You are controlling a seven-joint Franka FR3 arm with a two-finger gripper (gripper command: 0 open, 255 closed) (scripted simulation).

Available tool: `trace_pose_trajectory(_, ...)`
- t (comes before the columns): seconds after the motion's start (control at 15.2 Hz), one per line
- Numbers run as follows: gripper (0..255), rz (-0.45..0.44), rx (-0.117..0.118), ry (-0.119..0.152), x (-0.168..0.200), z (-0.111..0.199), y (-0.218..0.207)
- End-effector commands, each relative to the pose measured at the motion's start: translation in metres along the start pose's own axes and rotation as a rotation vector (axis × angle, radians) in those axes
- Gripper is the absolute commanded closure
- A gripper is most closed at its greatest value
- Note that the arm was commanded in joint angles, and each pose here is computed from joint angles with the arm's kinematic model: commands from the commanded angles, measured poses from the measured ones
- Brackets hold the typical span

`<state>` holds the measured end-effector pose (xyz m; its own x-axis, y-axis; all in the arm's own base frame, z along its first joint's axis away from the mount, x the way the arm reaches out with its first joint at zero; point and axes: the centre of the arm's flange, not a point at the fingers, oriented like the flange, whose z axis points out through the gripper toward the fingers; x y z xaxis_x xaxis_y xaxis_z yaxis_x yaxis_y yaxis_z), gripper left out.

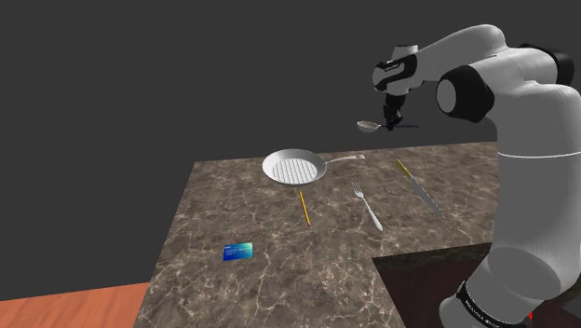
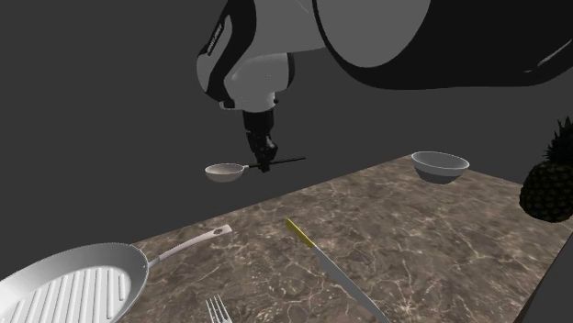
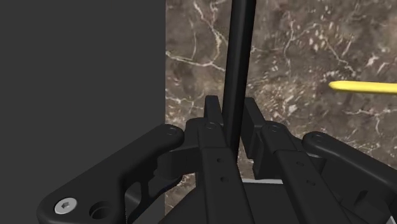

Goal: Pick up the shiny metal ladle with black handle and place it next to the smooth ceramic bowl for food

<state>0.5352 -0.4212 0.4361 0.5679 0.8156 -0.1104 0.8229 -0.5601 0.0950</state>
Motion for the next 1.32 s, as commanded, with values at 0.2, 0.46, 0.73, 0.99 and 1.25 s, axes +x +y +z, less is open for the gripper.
trace_pose_trajectory(0.2,255,0.000,0.000,0.000,-0.033,-0.005,-0.023)
trace_pose_trajectory(0.46,255,0.000,0.000,0.000,-0.075,-0.003,-0.054)
trace_pose_trajectory(0.73,255,0.000,0.000,0.000,-0.118,-0.002,-0.085)
trace_pose_trajectory(0.99,255,0.000,0.000,0.000,-0.161,0.000,-0.116)
trace_pose_trajectory(1.25,255,0.000,0.000,0.000,-0.203,0.002,-0.147)
